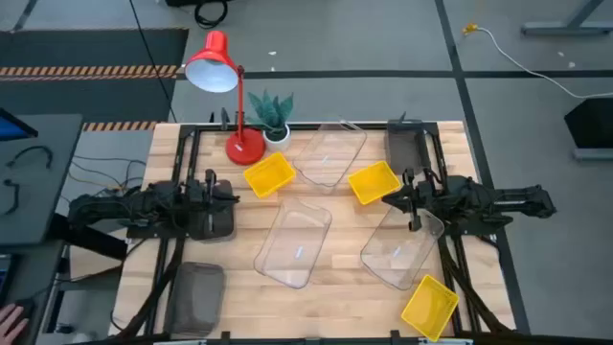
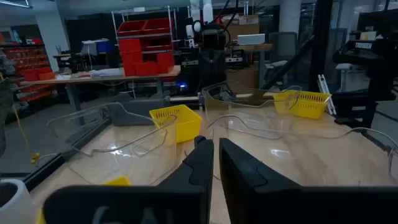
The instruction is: Stack baskets by color
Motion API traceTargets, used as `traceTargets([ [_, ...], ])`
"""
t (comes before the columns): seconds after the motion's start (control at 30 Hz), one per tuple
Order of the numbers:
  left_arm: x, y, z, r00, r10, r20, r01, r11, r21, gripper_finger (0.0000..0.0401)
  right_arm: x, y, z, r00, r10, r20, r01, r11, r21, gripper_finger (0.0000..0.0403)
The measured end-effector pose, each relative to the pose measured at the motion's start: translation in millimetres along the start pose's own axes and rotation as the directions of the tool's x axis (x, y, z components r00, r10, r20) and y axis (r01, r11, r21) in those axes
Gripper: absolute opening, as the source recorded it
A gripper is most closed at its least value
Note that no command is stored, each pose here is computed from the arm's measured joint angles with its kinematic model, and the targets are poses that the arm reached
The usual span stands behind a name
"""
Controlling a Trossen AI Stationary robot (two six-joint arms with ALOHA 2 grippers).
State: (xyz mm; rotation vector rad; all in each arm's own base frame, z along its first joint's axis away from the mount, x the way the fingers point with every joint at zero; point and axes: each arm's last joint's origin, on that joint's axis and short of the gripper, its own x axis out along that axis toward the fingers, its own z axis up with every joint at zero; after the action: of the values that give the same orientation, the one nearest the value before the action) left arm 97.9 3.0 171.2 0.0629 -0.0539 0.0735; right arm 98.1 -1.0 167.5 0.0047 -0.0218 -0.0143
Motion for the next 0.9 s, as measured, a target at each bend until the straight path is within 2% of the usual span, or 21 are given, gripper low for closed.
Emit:
traceTargets([
  [0.9, 0.0, 0.0, 0.0, 1.000, 0.000, 0.000, 0.000, 1.000, 0.000, 0.0035, 0.0, 0.0, 0.1, 1.000, 0.000, 0.000, 0.000, 1.000, 0.000, 0.0030],
])
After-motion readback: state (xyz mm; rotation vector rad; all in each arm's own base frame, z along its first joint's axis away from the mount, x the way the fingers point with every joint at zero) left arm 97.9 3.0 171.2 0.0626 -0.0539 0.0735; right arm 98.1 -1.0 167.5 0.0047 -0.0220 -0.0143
